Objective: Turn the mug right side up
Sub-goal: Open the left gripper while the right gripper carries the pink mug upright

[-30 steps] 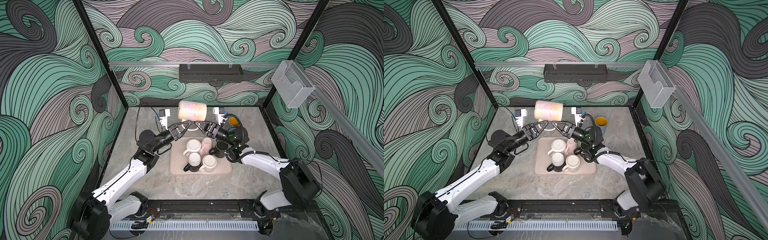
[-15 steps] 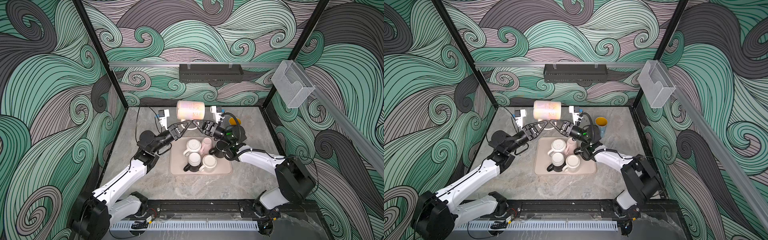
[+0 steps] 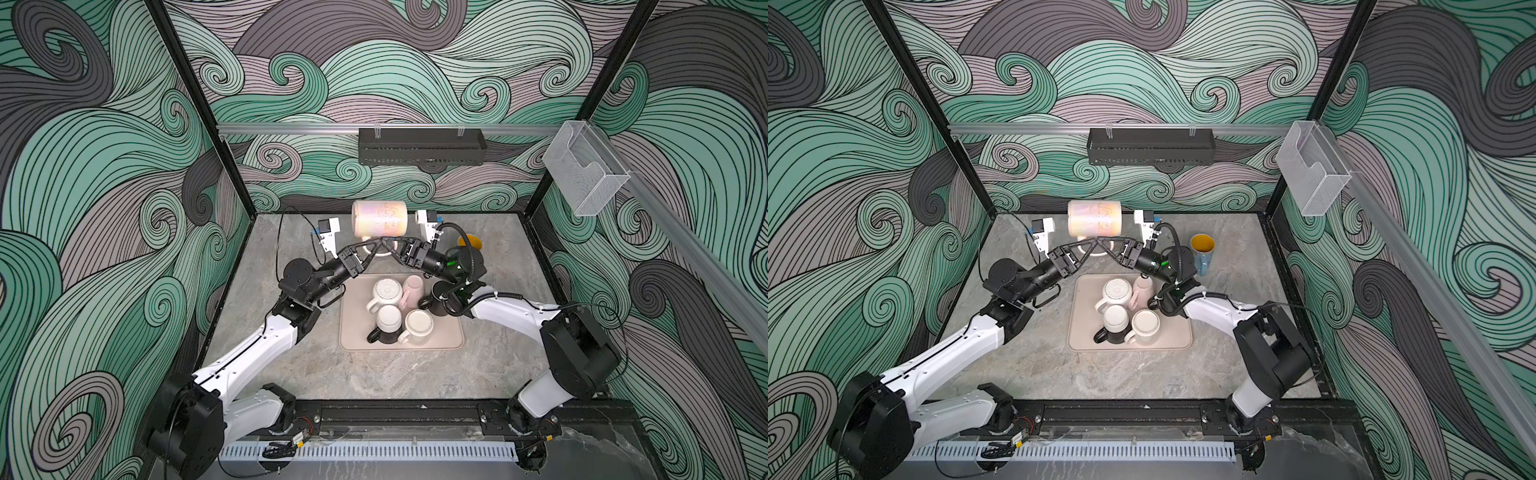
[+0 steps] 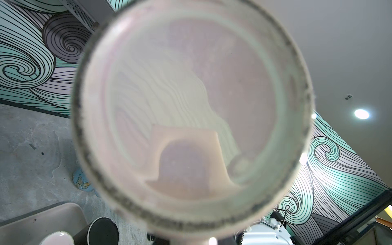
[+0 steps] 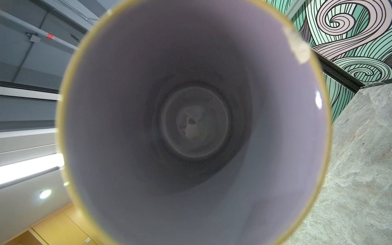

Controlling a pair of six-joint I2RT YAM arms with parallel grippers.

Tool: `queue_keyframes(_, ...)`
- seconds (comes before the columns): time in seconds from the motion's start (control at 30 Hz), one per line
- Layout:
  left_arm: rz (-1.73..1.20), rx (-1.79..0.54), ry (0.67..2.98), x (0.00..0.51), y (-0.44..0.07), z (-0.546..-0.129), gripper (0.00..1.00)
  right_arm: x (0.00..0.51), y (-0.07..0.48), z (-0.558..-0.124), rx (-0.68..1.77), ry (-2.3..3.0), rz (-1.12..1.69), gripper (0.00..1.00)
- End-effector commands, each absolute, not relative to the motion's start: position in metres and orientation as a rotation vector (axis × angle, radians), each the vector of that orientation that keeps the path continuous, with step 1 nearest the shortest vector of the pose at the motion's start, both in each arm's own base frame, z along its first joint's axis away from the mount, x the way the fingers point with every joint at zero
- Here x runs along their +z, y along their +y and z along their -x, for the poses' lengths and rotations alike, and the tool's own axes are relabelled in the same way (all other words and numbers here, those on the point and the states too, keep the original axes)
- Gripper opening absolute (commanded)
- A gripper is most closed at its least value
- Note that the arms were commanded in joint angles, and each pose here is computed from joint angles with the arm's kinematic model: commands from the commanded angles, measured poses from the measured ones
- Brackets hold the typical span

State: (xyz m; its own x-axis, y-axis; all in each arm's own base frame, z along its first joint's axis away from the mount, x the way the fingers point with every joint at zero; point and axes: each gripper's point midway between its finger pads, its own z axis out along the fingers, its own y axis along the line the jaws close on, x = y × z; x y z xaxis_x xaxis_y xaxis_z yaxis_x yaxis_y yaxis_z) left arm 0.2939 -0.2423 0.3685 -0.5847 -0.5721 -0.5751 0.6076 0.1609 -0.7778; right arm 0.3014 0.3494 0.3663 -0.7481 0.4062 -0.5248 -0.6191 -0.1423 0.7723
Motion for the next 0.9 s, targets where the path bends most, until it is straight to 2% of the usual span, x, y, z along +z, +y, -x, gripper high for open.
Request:
queue_keyframes(0.0,-0.208,-1.623,1.505,0.38,-0.256,-0.27,0.0,0.405,0.34,-0.304,1.934,1.29,0.253,0.0)
queue_keyframes(0.07,-0.208,-1.592,1.534,0.377,-0.256,-0.272,0.0,0.405,0.34,-0.305,1.931,1.287,0.252,0.0)
queue_keyframes(0.1,-0.207,-1.572,1.555,0.375,-0.256,-0.273,0.05,0.406,0.339,-0.306,1.927,1.287,0.251,0.0)
queue_keyframes(0.17,-0.223,-1.528,1.594,0.372,-0.255,-0.272,0.5,0.407,0.337,-0.309,1.921,1.283,0.242,0.0)
queue_keyframes(0.23,-0.213,-1.476,1.629,0.368,-0.251,-0.273,0.78,0.408,0.335,-0.311,1.915,1.278,0.231,0.0)
queue_keyframes(0.27,-0.198,-1.437,1.651,0.365,-0.247,-0.274,0.85,0.409,0.332,-0.314,1.908,1.273,0.222,0.0)
queue_keyframes(0.47,-0.09,-1.189,1.72,0.343,-0.215,-0.28,0.95,0.407,0.322,-0.326,1.881,1.285,0.181,0.0)
queue_keyframes(0.63,0.011,-0.903,1.777,0.324,-0.173,-0.282,0.95,0.397,0.311,-0.341,1.825,1.391,0.145,0.0)
queue_keyframes(0.8,0.086,-0.76,1.806,0.316,-0.147,-0.281,0.98,0.375,0.298,-0.352,1.567,1.591,0.131,0.0)
queue_keyframes(0.87,0.015,-0.736,1.878,0.306,-0.152,-0.277,0.99,0.369,0.289,-0.353,1.427,1.657,0.132,0.0)
